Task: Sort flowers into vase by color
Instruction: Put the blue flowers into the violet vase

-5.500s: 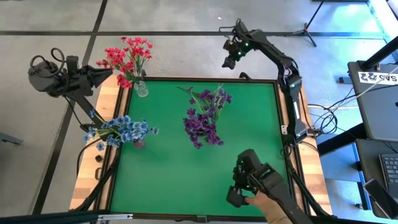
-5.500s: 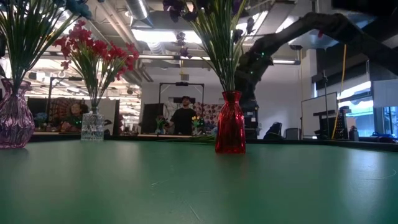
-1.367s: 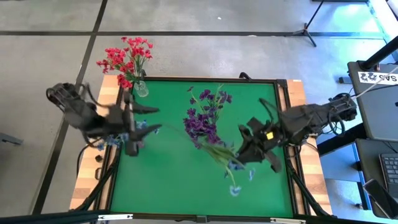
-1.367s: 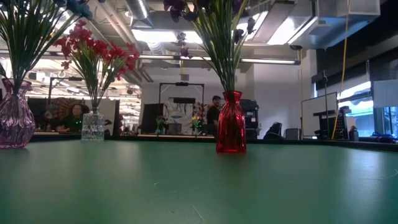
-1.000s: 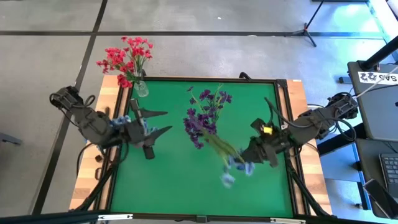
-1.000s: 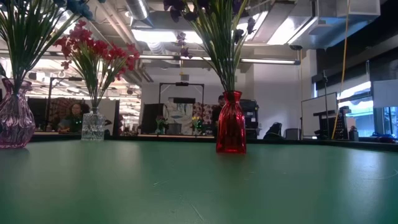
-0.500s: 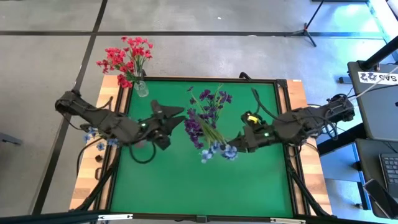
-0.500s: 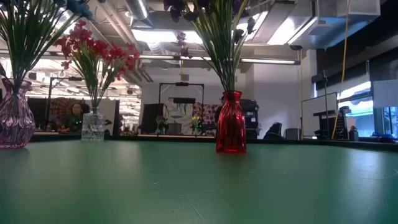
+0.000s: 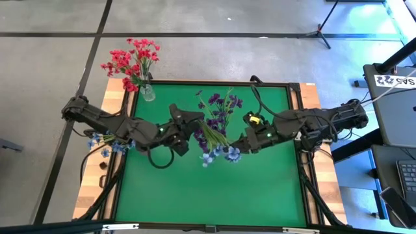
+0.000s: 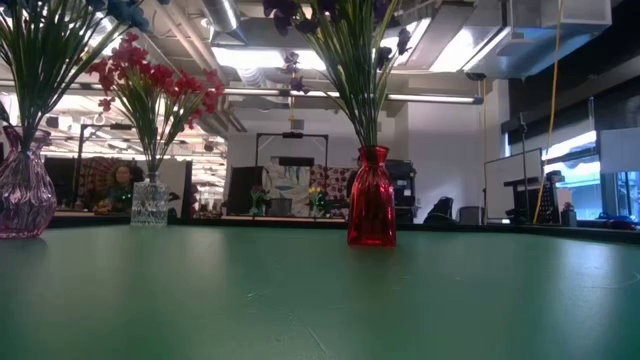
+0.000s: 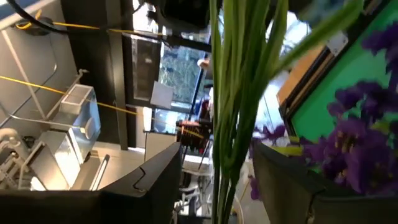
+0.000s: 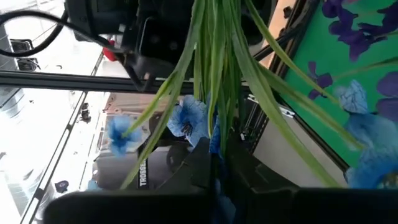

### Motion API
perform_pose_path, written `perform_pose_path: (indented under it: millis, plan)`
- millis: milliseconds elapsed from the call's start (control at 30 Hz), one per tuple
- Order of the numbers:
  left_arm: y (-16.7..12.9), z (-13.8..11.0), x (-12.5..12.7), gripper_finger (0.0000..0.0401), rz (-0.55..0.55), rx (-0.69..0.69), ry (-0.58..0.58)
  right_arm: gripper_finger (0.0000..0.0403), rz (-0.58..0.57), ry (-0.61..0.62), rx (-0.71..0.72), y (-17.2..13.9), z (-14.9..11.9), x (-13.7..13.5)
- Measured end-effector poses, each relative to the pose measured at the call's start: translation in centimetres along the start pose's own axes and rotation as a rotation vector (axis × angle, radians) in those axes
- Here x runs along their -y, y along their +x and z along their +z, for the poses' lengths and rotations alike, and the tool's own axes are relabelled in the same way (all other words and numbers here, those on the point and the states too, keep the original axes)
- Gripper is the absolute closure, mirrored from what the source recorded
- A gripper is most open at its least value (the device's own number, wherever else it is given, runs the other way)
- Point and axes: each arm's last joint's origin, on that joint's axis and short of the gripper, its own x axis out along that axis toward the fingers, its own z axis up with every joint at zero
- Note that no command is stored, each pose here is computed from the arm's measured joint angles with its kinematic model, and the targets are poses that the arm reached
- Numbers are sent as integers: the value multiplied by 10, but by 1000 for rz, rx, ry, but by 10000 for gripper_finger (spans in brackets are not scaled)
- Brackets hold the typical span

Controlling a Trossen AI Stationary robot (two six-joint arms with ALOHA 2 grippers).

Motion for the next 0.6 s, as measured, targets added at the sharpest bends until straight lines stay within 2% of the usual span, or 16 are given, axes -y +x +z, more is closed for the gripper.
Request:
perform_pose_path:
  millis: [167,367,500,600]
  plan:
    - [-1,2,-2,250,15,17,-25,385,-2,1,28,0,2,0]
    - [-1,3,-2,327,4,47,-98,383,-2,-13,32,0,2,0]
    - [-3,6,-6,384,36,64,-273,381,3,-61,59,0,3,-1]
    - [-7,9,-11,389,68,84,-380,364,12,-113,81,-1,3,-2]
